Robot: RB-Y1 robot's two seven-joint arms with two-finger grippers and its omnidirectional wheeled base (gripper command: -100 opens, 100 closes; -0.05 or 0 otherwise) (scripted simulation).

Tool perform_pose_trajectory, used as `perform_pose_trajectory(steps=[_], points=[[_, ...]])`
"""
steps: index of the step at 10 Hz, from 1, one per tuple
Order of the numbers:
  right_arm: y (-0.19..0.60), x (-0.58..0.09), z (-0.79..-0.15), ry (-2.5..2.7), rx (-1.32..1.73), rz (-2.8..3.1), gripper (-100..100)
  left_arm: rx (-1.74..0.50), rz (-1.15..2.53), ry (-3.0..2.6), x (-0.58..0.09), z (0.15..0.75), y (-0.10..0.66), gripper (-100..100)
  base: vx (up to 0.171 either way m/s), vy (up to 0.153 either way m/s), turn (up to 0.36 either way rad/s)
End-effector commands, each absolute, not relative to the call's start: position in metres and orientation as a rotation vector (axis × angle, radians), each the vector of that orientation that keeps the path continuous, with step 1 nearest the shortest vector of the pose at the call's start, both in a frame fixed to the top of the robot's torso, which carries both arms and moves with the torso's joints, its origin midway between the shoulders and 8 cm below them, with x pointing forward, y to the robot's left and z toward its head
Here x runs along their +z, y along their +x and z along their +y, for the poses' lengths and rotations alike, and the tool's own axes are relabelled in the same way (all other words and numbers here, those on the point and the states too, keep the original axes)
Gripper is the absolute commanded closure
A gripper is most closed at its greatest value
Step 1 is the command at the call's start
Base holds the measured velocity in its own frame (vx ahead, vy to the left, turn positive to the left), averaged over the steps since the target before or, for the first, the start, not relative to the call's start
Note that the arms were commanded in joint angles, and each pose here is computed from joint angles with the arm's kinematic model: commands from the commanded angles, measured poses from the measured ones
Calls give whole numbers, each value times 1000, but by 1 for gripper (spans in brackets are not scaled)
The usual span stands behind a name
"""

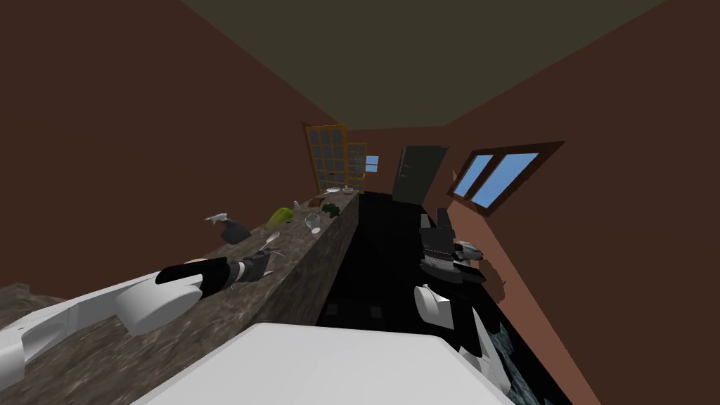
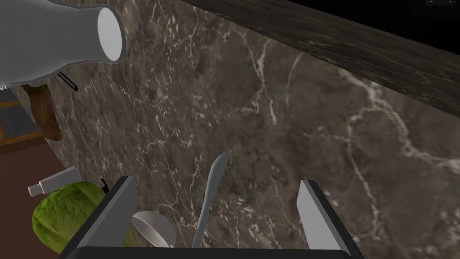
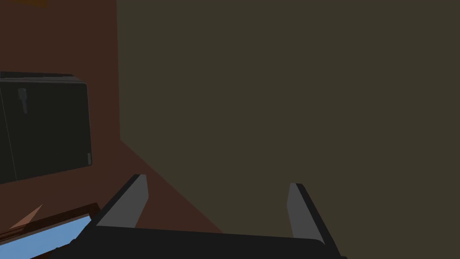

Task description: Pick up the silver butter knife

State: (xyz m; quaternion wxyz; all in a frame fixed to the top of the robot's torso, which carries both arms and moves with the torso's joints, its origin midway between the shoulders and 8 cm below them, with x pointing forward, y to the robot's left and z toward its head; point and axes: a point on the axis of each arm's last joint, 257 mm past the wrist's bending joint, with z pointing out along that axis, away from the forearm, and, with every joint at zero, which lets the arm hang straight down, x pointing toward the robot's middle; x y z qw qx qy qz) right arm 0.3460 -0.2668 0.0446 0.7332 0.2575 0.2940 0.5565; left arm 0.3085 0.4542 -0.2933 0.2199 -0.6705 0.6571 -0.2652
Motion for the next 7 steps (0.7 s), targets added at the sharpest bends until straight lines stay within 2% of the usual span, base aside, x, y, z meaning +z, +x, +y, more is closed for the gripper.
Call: perform_pose_trajectory(steps=[1,3,7], points=[[346,45,-267,566,1224,646,0,-697,1837,-1866,-296,460,304,-100,-4,47,-129],[346,45,-267,566,1224,646,0,-590,1874,-1936,-306,474,285,-100,-6,72,-274],[346,45,-267,566,1224,647,0,-463,1930,-1964,-309,491,269,-100,11,68,-152]])
